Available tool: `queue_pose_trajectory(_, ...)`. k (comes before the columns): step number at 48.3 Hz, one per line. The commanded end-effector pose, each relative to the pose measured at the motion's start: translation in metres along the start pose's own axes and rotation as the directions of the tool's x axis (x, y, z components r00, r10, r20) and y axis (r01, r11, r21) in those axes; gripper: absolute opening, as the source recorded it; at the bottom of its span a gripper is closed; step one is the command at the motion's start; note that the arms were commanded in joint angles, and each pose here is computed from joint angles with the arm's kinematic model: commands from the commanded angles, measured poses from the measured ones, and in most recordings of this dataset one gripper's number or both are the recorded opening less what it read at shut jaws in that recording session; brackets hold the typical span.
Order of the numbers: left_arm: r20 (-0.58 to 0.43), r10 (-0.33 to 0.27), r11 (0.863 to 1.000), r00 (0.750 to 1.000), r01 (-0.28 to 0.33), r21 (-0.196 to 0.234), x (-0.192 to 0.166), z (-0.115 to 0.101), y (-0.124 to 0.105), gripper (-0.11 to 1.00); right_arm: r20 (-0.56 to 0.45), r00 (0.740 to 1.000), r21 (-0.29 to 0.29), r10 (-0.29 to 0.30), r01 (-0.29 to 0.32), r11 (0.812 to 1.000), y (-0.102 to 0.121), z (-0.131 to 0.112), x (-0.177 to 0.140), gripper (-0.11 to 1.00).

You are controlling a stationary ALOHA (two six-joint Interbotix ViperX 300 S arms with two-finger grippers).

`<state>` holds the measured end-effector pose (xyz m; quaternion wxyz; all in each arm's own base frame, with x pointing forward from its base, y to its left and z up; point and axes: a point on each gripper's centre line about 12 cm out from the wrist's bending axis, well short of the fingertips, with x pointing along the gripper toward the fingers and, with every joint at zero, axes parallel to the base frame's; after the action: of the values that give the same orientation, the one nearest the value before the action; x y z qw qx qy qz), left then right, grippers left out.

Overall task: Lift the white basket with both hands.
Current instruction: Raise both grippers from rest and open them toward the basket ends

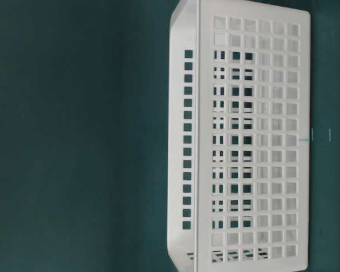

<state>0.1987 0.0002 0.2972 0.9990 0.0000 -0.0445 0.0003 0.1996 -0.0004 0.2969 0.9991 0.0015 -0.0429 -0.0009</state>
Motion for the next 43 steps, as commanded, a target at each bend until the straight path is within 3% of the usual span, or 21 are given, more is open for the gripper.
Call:
queue_pose_trajectory(1, 0.018, 0.002, 0.999, 1.0, -0.001, -0.046, 0.004, 0.014, 0.0, 0.14, 0.034, 0.999, 0.028, 0.003, -0.004, 1.0, 0.001, 0.011, 0.001, 0.14)
queue_pose_trajectory(4, 0.008, 0.014, 0.996, 1.0, -0.013, -0.085, 0.006, 0.019, 0.003, 0.14, 0.028, 0.999, 0.144, -0.023, 0.019, 0.989, -0.002, 0.018, 0.003, 0.08)
queue_pose_trajectory(7, -0.012, 0.027, 0.992, 1.0, -0.028, -0.126, 0.007, 0.023, 0.006, 0.05, -0.007, 0.999, 0.269, -0.052, 0.052, 0.962, -0.007, 0.021, 0.005, 0.0)
queue_pose_trajectory(13, -0.064, 0.05, 0.973, 0.997, -0.063, -0.223, 0.01, 0.031, 0.01, -0.04, -0.103, 0.991, 0.467, -0.085, 0.124, 0.876, -0.016, 0.026, 0.01, -0.02)
queue_pose_trajectory(14, -0.067, 0.055, 0.967, 0.996, -0.07, -0.244, 0.011, 0.034, 0.011, -0.04, -0.127, 0.988, 0.501, -0.09, 0.142, 0.853, -0.018, 0.028, 0.013, -0.02)
queue_pose_trajectory(19, -0.09, 0.082, 0.933, 0.993, -0.108, -0.344, 0.015, 0.046, 0.017, -0.04, -0.213, 0.972, 0.592, -0.103, 0.212, 0.778, -0.026, 0.033, 0.021, -0.02)
queue_pose_trajectory(24, -0.14, 0.121, 0.867, 0.983, -0.173, -0.468, 0.023, 0.055, 0.026, -0.05, -0.326, 0.94, 0.648, -0.106, 0.303, 0.699, -0.035, 0.031, 0.03, -0.02)
queue_pose_trajectory(26, -0.161, 0.132, 0.836, 0.978, -0.197, -0.513, 0.026, 0.058, 0.029, -0.05, -0.389, 0.915, 0.669, -0.104, 0.358, 0.652, -0.04, 0.028, 0.035, -0.02)
queue_pose_trajectory(33, -0.233, 0.15, 0.707, 0.961, -0.269, -0.654, 0.043, 0.066, 0.036, -0.05, -0.543, 0.836, 0.693, -0.078, 0.498, 0.521, -0.05, 0.015, 0.044, -0.02)
queue_pose_trajectory(37, -0.313, 0.152, 0.633, 0.938, -0.336, -0.698, 0.054, 0.064, 0.038, -0.05, -0.598, 0.799, 0.691, -0.067, 0.556, 0.463, -0.054, 0.012, 0.047, -0.02)
queue_pose_trajectory(40, -0.384, 0.152, 0.581, 0.911, -0.397, -0.71, 0.059, 0.059, 0.04, -0.05, -0.619, 0.783, 0.695, -0.065, 0.584, 0.42, -0.057, 0.012, 0.049, -0.02)
queue_pose_trajectory(43, -0.453, 0.149, 0.529, 0.879, -0.458, -0.714, 0.064, 0.055, 0.041, -0.05, -0.632, 0.772, 0.702, -0.074, 0.61, 0.366, -0.062, 0.012, 0.05, -0.02)
